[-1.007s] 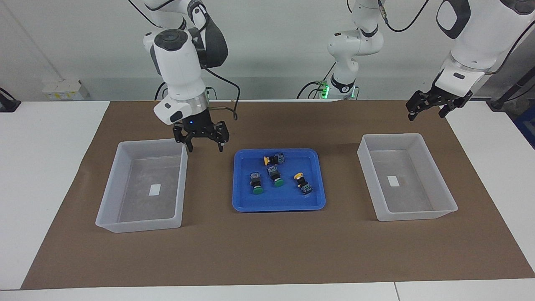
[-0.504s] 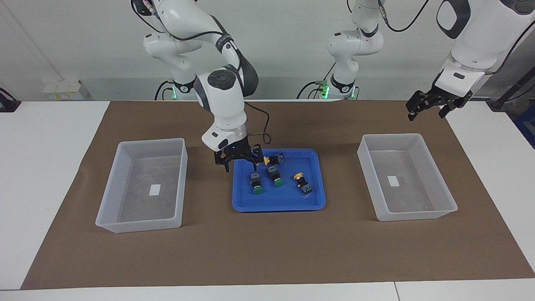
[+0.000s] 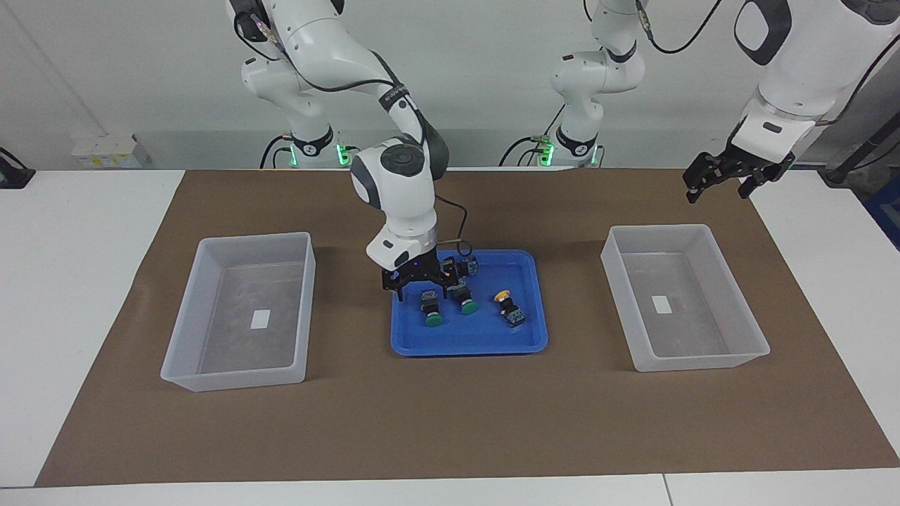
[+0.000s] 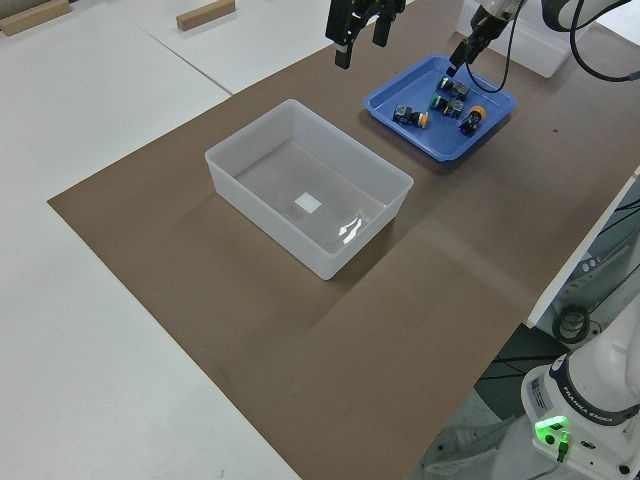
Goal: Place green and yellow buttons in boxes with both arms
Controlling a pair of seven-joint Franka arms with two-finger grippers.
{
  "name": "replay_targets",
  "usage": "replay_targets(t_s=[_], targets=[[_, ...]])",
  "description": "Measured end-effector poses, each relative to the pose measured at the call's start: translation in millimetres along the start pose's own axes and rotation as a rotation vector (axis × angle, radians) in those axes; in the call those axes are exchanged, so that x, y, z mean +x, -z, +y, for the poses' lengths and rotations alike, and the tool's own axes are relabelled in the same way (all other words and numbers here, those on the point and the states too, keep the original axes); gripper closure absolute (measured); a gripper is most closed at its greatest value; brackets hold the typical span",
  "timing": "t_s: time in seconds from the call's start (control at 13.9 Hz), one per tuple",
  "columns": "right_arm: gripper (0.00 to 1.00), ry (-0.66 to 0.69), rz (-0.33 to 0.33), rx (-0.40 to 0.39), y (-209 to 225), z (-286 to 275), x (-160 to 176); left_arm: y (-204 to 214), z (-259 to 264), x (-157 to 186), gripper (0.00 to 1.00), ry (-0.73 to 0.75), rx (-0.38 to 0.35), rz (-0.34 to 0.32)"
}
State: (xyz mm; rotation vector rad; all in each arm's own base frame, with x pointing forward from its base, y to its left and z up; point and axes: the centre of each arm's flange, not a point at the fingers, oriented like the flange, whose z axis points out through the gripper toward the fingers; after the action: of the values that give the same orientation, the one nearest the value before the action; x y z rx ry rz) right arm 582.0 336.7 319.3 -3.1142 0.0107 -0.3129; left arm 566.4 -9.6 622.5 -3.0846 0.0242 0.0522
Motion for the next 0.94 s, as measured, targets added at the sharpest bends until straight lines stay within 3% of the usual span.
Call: replay_targets(t_s=[0.22, 0.5, 0.65, 0.94], targets=[[0.0, 0.01, 0.006, -0.006, -28, -3, -13, 0, 0, 0, 0.0, 0.0, 0.0, 0.0], [0.0, 0.012, 0.0, -0.008, -34, 0, -18, 0, 3, 0, 0.0, -0.005, 0.0, 0.0], [0.06, 0.013, -0.001, -0.009, -35, 0, -19, 1, 7, 0, 0.0, -0.013, 0.0, 0.002], [0.55, 0.012, 0.01, -0.005, -27, -1, -17, 1, 44, -7, 0.0, -0.067, 0.002, -0.001]])
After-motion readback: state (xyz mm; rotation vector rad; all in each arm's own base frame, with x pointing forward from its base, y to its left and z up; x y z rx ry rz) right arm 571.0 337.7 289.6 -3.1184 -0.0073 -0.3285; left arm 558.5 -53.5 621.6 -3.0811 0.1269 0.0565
